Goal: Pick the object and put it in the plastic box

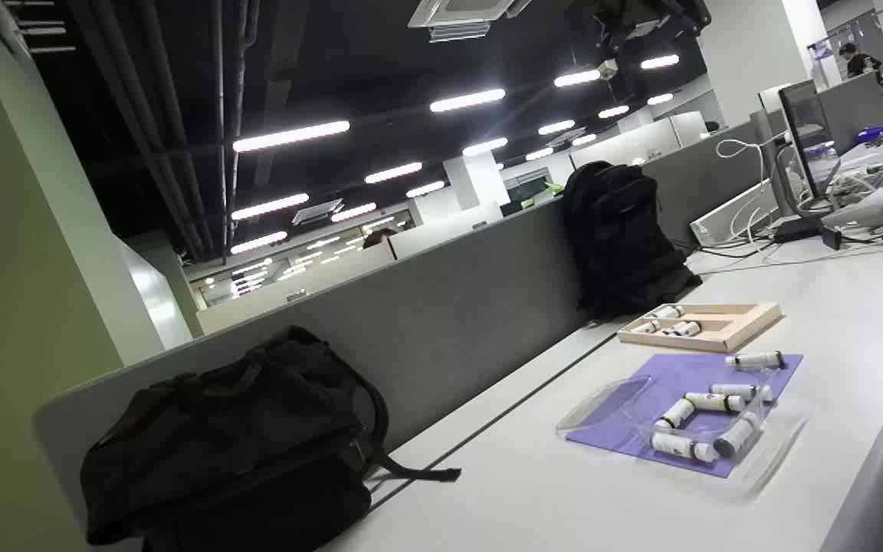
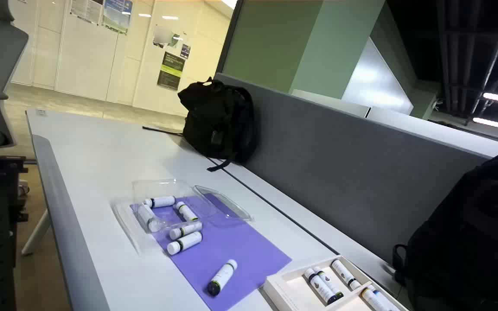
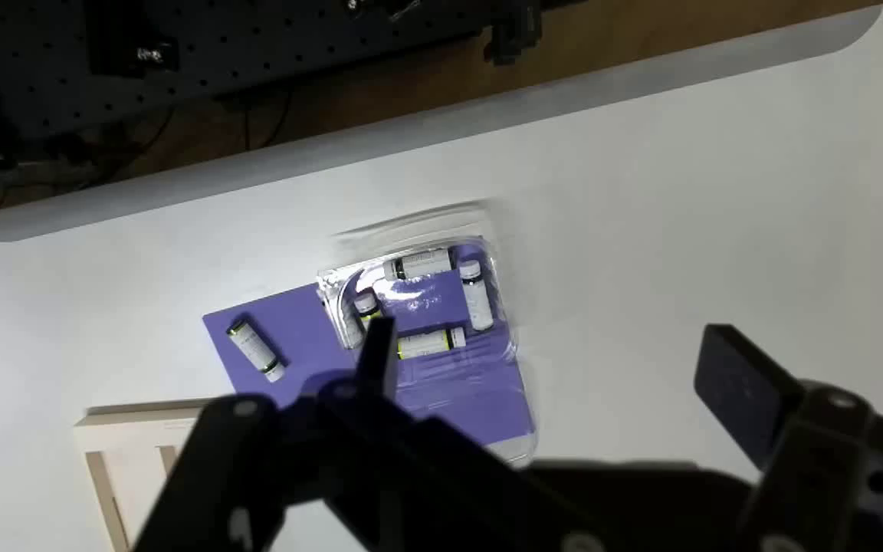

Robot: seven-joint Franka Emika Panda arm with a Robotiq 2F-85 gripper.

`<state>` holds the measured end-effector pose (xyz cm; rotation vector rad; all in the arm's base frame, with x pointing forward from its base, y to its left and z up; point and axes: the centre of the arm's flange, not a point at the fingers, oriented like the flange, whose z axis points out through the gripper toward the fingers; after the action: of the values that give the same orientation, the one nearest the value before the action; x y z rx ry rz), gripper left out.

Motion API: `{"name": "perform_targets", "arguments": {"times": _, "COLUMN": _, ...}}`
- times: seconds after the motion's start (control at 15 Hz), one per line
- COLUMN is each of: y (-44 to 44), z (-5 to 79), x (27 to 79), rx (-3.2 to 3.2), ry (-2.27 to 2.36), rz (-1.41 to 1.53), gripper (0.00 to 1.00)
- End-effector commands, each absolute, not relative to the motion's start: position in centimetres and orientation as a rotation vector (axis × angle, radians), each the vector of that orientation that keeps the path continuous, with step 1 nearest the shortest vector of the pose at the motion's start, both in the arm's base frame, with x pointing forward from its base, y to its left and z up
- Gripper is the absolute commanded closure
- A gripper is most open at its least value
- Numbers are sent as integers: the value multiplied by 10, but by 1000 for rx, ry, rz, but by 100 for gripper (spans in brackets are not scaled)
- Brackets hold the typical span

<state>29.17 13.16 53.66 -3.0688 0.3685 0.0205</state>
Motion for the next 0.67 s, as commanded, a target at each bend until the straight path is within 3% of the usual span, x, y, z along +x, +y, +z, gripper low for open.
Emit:
{"name": "perform_targets", "arguments": {"times": 0.0, "y": 132, "z": 537, "x": 292, "rx": -3068, "ry": 369, "rz": 18, "gripper": 0}}
{"name": "perform_targets", "arguments": {"times": 0.6, "y": 131, "z": 532, "x": 296, "rx": -3083, "ry": 340, "rz": -5, "gripper": 0}}
